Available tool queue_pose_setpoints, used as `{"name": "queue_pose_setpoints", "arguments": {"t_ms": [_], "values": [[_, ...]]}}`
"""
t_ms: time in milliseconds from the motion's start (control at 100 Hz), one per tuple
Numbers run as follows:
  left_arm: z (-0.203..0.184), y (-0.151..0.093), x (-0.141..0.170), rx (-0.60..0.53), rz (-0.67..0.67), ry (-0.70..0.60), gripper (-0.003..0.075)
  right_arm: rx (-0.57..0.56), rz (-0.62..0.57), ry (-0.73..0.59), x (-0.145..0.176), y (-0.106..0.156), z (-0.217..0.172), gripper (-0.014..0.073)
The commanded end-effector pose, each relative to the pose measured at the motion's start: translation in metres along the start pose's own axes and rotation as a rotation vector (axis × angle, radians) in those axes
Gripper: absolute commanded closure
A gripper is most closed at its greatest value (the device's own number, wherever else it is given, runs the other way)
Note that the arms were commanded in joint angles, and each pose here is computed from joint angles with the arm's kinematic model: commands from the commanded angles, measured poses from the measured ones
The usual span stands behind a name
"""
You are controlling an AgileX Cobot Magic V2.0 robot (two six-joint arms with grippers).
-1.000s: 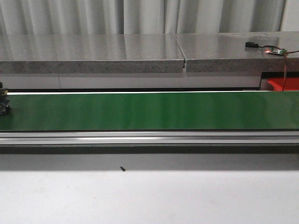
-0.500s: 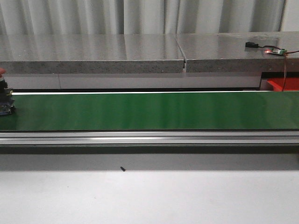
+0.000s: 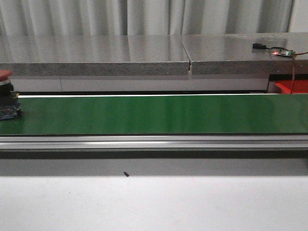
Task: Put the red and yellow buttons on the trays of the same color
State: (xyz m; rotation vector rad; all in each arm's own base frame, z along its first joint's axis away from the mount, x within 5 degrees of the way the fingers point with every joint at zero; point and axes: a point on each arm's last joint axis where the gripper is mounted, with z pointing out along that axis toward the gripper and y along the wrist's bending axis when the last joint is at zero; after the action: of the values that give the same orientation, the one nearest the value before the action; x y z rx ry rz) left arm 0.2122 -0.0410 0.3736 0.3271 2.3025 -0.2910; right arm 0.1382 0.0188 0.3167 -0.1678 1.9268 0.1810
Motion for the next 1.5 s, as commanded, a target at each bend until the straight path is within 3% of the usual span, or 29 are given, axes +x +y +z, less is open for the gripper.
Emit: {"name": "queue_pose_setpoints", "arguments": {"t_ms": [0, 530, 1190, 1490], "values": [[-0.021, -0.007, 0.002, 0.000, -0.001, -0.137, 0.0739, 0.023, 0.009, -0.082, -0.013, -0.002, -0.004, 0.0662], [-0.067, -0.025, 0.074, -0.012, 0.028, -0.267, 0.0739, 0.022, 0.013, -0.082, -0.013, -0.002, -0.004, 0.0662], [-0.071, -0.026, 0.078, -0.009, 0.033, -0.273, 0.0739, 0.019, 0.013, -0.081, -0.013, -0.001, -0.004, 0.0662], [-0.071, -0.026, 0.078, -0.009, 0.033, -0.273, 0.0739, -0.059, -0.006, -0.032, -0.037, 0.006, 0.006, 0.0662]]}}
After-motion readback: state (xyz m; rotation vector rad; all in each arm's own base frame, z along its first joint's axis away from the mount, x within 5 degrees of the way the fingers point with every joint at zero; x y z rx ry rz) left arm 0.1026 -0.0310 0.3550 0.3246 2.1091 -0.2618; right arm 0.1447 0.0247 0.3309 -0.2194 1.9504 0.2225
